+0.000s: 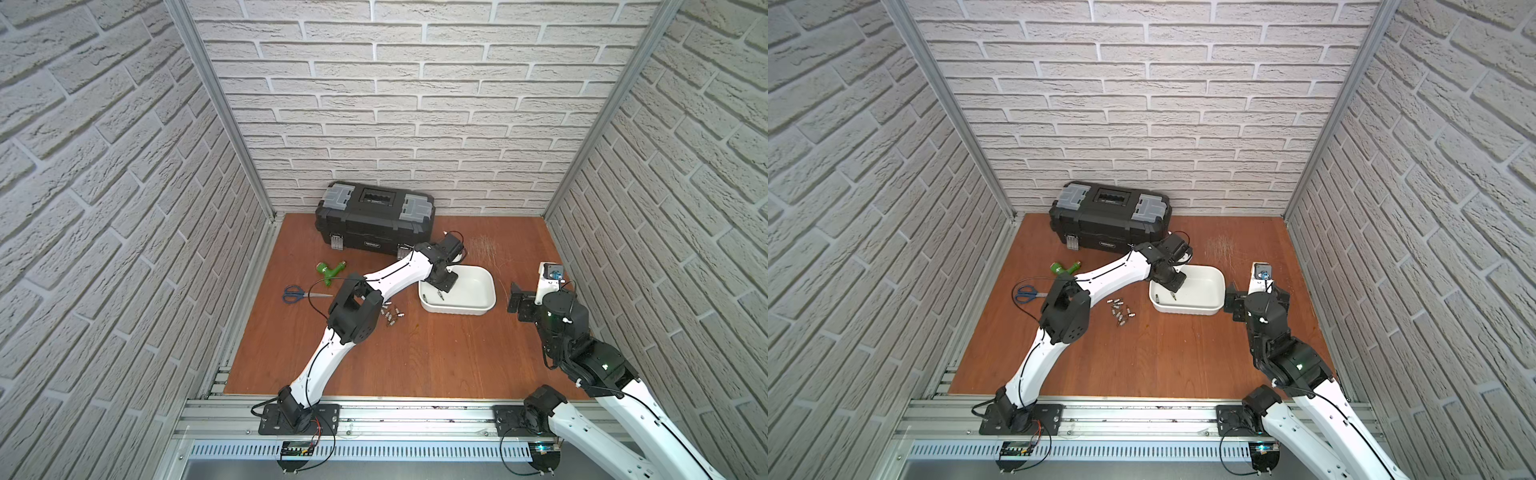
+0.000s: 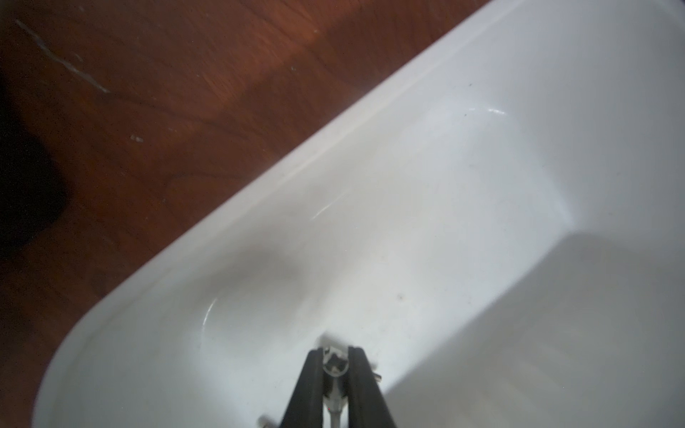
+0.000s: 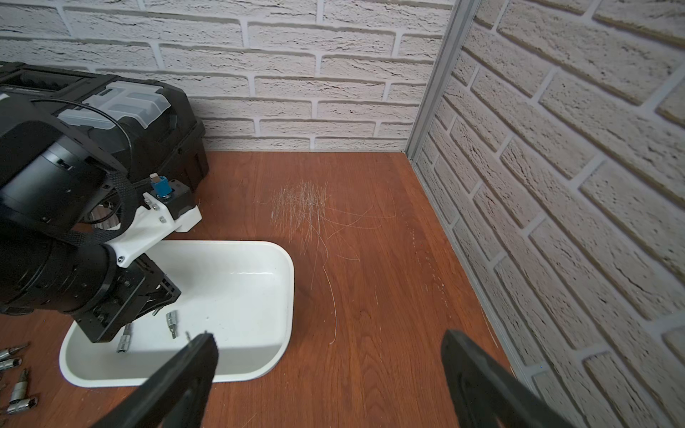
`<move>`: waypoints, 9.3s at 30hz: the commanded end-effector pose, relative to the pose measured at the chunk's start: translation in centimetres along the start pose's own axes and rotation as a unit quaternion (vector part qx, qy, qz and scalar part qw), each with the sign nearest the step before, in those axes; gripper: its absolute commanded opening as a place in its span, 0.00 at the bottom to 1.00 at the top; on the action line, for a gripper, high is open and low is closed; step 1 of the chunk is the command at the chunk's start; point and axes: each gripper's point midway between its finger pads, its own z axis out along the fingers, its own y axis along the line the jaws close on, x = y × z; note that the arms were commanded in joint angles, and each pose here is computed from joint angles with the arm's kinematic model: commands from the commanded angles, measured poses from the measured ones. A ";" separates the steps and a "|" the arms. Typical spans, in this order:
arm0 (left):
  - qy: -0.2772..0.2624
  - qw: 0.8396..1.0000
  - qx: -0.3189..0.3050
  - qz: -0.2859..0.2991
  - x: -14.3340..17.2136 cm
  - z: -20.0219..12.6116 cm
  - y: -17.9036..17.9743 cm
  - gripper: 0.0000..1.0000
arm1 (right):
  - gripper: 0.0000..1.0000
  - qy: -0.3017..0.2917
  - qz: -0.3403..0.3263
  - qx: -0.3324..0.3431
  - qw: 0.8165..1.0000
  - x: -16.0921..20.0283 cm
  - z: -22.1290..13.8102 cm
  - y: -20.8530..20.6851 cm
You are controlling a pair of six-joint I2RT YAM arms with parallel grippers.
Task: Put the bit on the desktop into the storage box
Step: Place the screwdriver bit in the storage box, then pick up the screwdriver bit from the center of the board, then place the screwdriver bit in the storage box, then pick up the screwdriver bit from the center of the board.
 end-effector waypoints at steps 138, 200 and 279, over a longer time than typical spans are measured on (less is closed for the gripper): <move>0.114 0.866 -0.182 -0.451 16.2 -1.9 8.0 0.17 | 0.98 -0.013 0.016 0.019 1.000 0.0 0.3 -0.6; -0.059 0.962 0.016 -0.268 -1.7 -2.8 -3.4 0.02 | 0.98 -0.020 0.027 0.017 0.999 -0.5 -0.5 -1.1; -0.322 0.929 -0.005 -0.182 5.5 -21.8 8.0 0.98 | 0.99 0.019 -0.088 -0.170 0.981 -3.3 -0.7 6.7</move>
